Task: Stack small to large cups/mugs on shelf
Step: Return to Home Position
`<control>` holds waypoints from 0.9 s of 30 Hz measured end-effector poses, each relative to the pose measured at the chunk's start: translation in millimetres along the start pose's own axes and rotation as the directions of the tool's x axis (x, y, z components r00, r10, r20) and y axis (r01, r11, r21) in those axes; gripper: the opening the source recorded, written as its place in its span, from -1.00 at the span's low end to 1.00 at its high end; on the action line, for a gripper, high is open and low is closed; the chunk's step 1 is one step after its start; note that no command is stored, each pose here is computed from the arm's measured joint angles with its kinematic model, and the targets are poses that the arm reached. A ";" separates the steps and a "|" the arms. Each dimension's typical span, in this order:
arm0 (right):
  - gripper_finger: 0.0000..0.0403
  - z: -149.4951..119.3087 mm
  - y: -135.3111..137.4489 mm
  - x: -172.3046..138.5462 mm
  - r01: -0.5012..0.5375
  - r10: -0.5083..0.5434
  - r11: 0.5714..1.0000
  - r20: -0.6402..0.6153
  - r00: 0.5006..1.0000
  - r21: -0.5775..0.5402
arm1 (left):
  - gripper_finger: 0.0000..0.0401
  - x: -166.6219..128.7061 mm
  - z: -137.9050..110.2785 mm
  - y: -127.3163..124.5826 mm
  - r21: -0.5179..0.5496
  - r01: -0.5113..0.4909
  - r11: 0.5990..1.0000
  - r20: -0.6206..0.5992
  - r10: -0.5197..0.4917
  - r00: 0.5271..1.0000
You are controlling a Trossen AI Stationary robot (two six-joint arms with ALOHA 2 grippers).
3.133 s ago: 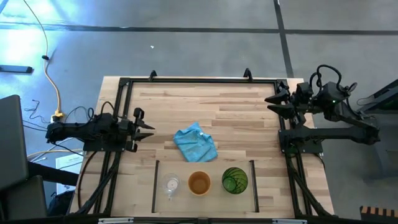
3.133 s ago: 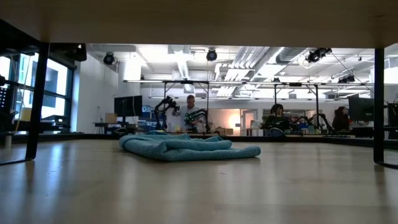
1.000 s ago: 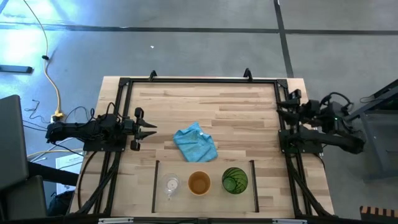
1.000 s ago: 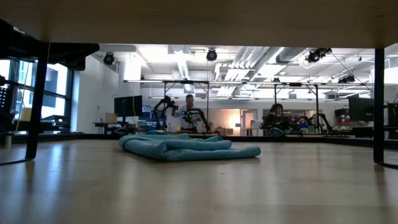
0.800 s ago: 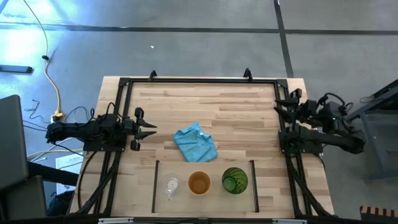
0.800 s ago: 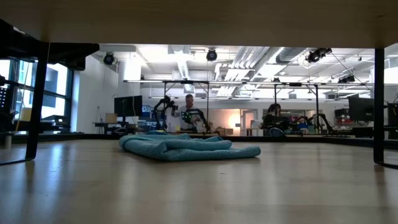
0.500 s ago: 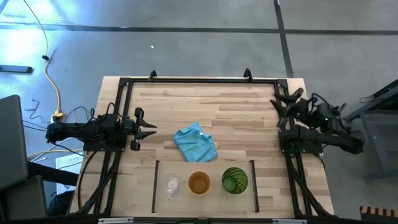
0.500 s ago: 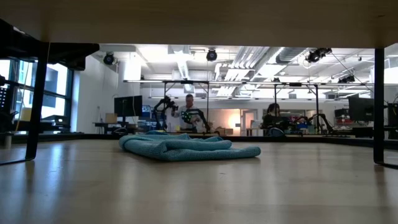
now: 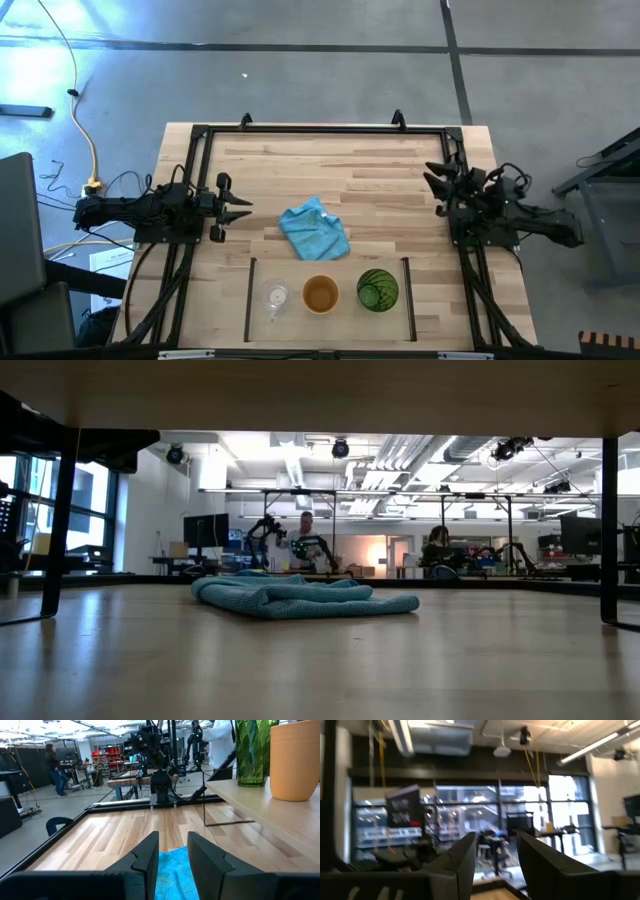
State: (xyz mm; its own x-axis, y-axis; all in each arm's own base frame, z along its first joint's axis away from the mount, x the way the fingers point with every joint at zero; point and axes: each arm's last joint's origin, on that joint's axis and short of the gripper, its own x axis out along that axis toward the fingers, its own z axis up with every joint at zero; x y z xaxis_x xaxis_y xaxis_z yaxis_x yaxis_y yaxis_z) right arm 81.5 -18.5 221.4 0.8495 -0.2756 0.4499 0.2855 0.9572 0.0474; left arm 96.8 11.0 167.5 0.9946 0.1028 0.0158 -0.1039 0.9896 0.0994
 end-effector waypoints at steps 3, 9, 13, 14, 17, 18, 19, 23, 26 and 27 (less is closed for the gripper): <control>-0.33 -4.5 1.1 -1.3 -0.041 0.041 0.999 0.022 0.999 0.010 | -0.54 0.0 0.0 0.0 0.000 0.000 1.000 0.000 0.000 1.000; -0.33 -10.8 3.7 -1.9 -0.132 0.132 0.989 0.014 0.991 0.060 | -0.54 0.0 0.0 0.0 0.000 0.000 1.000 0.000 0.000 1.000; -0.33 -13.0 5.7 -0.8 -0.191 0.193 0.976 -0.005 0.981 0.103 | -0.54 0.0 -0.1 0.0 0.000 0.000 1.000 -0.001 0.000 1.000; -0.33 -14.0 6.2 -0.4 -0.202 0.205 0.973 -0.014 0.979 0.112 | -0.54 0.0 0.0 0.0 0.000 0.000 1.000 0.000 0.000 1.000; -0.33 -17.1 9.0 1.3 -0.222 0.229 0.967 -0.040 0.973 0.128 | -0.54 0.0 0.0 0.0 0.000 0.000 1.000 0.000 0.000 1.000; -0.33 -17.6 10.3 2.1 -0.229 0.236 0.964 -0.042 0.971 0.133 | -0.54 0.0 0.0 0.0 0.000 0.000 1.000 0.000 0.000 1.000; -0.33 -17.7 11.9 2.9 -0.241 0.248 0.962 -0.040 0.968 0.132 | -0.54 0.0 0.0 0.0 0.000 0.000 1.000 0.000 0.000 1.000; -0.33 -20.4 17.5 6.4 -0.238 0.245 0.965 -0.053 0.968 0.108 | -0.54 0.0 0.0 0.0 0.000 0.000 1.000 0.000 0.000 1.000; -0.33 -21.1 20.2 8.2 -0.226 0.231 0.970 -0.053 0.971 0.088 | -0.54 0.0 0.0 0.0 0.000 0.000 1.000 0.000 0.000 1.000; -0.33 -20.5 20.8 8.5 -0.225 0.229 0.971 -0.046 0.972 0.076 | -0.54 0.0 0.0 0.0 0.000 0.000 1.000 0.000 0.000 1.000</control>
State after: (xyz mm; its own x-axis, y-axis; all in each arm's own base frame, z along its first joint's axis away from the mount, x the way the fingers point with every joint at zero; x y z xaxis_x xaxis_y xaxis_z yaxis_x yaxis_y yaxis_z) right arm 103.7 -2.8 208.0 0.9116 -0.0529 0.4076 0.0522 0.9986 0.0128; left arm 96.8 11.0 167.5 0.9946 0.1028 0.0154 -0.1038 0.9896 0.0994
